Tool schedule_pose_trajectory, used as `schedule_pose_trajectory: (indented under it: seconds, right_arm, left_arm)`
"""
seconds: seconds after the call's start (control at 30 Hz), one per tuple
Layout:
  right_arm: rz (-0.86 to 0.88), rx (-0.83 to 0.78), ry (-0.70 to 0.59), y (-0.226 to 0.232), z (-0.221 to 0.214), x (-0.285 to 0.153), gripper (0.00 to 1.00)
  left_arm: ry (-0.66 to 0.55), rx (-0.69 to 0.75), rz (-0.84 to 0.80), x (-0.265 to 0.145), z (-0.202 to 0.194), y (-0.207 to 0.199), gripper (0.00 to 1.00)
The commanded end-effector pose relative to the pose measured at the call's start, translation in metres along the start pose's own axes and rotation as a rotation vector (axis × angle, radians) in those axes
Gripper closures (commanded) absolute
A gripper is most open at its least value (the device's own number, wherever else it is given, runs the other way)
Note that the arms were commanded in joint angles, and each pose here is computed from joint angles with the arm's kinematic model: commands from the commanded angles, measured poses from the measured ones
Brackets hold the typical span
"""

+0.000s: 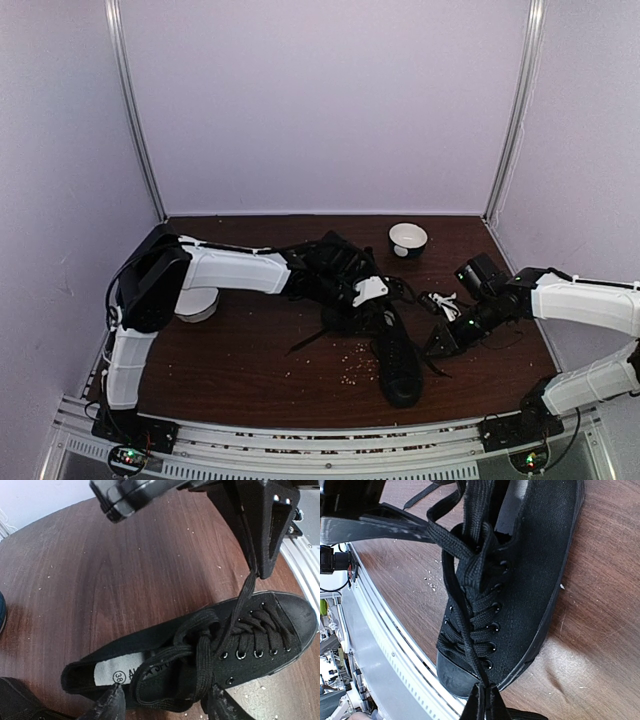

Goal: Tie the shoes
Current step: Adjust the loop with the shoelace on the shoe.

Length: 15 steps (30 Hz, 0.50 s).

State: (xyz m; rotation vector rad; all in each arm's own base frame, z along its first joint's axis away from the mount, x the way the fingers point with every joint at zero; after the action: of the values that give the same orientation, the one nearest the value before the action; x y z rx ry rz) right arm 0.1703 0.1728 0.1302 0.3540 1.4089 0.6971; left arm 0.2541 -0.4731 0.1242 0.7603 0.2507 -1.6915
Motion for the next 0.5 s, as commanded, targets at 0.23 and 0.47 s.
schedule_pose_trajectory:
  seconds: [0.23,0.47]
  right_arm:
    - [0.015,-0.008,-0.009,0.001,0.000,-0.002,1.00]
    - [0.008,0.001,-0.002,-0.001,-0.002,-0.001,1.00]
  left_arm:
    - [0.009,0.013,-0.003,0.009,-0.001,0.010,0.67]
    - [-0.023,0.017,0.021,-0.009,0.004,-0.001,1.00]
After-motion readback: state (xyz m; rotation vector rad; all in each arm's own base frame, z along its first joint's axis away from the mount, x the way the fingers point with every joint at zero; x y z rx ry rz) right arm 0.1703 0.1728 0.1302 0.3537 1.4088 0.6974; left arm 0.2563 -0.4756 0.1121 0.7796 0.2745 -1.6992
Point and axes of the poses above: each gripper's point midway between its finger pads, its own x axis out along the fingers, its own y axis along the line the jaws close on, z = x × y, the point moved 6 cm from there along -x, back along the fingers, and after that the axes turned 11 degrees about x, right-handed, at the moved point
